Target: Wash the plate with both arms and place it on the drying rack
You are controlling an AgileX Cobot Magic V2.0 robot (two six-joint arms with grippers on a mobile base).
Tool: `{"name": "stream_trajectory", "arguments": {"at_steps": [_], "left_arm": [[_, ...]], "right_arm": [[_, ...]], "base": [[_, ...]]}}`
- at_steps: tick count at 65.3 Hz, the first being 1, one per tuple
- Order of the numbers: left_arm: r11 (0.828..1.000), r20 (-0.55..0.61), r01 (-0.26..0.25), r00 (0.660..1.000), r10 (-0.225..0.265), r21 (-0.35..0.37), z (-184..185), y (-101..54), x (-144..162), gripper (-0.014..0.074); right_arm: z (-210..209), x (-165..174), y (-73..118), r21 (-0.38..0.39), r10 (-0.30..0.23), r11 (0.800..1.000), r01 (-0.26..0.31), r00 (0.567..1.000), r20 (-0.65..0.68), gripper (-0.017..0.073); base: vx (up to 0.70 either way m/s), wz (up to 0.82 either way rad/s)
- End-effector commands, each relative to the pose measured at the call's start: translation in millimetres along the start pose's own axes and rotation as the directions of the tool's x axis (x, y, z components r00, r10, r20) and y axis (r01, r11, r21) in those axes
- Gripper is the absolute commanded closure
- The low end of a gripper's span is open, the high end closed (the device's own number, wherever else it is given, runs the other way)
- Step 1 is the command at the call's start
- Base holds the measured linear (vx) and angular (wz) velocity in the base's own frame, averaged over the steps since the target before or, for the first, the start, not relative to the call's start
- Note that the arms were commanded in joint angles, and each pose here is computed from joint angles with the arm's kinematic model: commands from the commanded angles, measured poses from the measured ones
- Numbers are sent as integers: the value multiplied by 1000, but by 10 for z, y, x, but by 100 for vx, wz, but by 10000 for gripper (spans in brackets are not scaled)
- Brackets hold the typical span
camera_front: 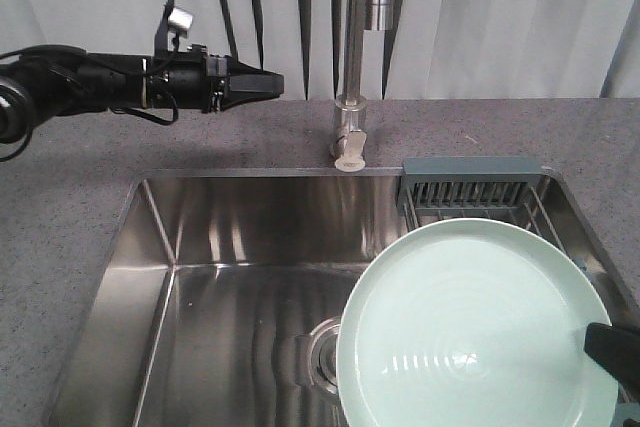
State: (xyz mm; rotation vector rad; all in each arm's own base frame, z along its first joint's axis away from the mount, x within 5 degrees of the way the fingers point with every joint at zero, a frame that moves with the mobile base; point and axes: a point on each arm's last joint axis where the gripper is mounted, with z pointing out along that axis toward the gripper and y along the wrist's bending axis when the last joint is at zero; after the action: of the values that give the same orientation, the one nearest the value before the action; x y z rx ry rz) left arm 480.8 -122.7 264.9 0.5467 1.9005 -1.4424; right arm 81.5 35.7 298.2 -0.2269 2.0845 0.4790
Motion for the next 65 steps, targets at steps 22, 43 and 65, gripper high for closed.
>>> {"name": "stream_trajectory", "arguments": {"at_steps": [22,43,65], "left_arm": [[952,-15,-305,952,305,-17,-932,-1271,-549,601],[908,60,-390,913,402,-155,-1628,-2099,-496,601],[892,110,-350,913,394,-285,-1972,-2829,265,601]], "right_arm": [[-37,-119,17,1,18,1000,-19,997,74,561],[-37,-119,17,1,18,1000,-19,997,74,561],[-37,-115,20,-2,19,1000,-19,997,71,561]], "base": [[0,0],[0,0],[0,0]]}}
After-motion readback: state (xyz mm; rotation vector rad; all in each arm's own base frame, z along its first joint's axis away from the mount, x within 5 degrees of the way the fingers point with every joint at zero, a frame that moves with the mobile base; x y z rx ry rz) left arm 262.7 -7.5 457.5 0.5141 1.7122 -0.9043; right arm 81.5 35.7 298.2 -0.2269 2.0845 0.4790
